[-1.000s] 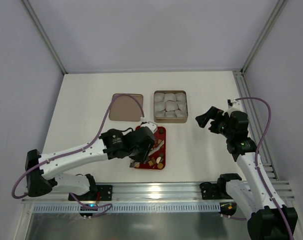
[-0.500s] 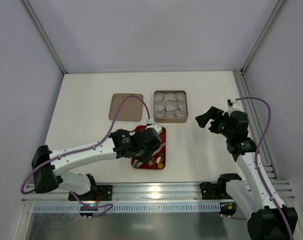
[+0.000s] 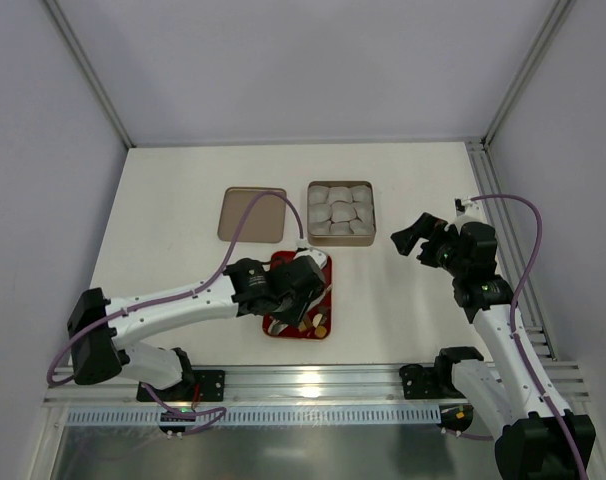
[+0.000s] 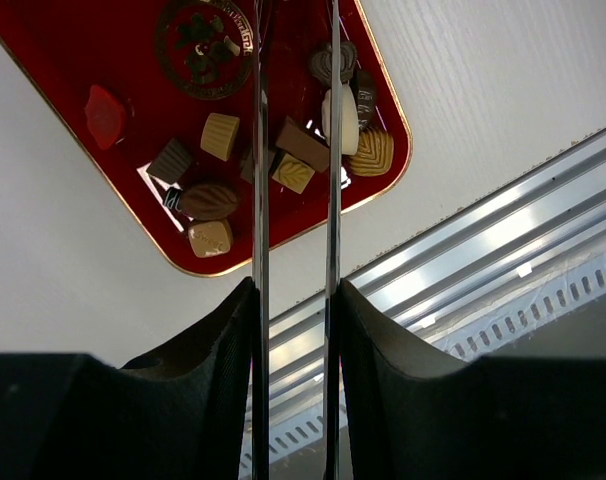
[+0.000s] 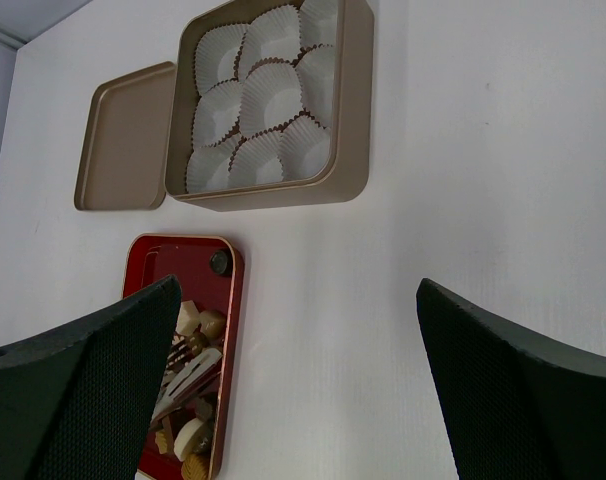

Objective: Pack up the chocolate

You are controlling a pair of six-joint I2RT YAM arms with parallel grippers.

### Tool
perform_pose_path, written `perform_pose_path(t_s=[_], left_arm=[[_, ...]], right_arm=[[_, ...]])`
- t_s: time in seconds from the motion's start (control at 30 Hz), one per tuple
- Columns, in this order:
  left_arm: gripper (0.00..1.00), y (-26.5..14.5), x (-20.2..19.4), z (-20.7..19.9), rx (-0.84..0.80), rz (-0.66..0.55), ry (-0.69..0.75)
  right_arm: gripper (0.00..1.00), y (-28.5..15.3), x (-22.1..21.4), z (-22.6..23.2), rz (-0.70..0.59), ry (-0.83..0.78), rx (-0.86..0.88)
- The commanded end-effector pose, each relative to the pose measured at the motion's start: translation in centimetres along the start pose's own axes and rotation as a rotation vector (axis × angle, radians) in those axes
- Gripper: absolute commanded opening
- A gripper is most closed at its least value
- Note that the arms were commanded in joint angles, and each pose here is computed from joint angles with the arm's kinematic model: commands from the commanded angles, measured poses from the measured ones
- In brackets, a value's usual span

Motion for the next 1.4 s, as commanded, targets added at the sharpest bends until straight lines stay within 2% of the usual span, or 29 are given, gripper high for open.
perform_pose_path(t_s=[0.0,0.6,0.77,1.37], left_arm=[[0.36,0.3,0.7,-0.5,-0.012,-0.043,0.011],[0.27,0.3,0.8,-0.5,-0.011,-0.042,0.014],[0.22,-0.9,1.1,-0.3,-0.011,-0.060,0.006],[0.19,-5.9,2.9,0.7,-0.003,-0.172,-0.029]], right_arm=[[1.00,-0.2,1.4,0.8,-0.048,-0.031,0.024],[1.00,-0.2,1.4,0.7,-0.046,-0.028,0.023],[1.00,-0.1,1.4,0.7,-0.042,-0.030,0.026],[1.00,0.0,1.3,0.8,-0.029,-0.028,0.038]])
Point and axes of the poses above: each gripper's point midway between its finger pads, its own y axis out along the fingers, its own z axis along the line the jaws close on, x = y × z, the point moved 8 cm from there along -y, back along the fingers, and after that the axes turned 1 degree about y, right-handed, at the moved point
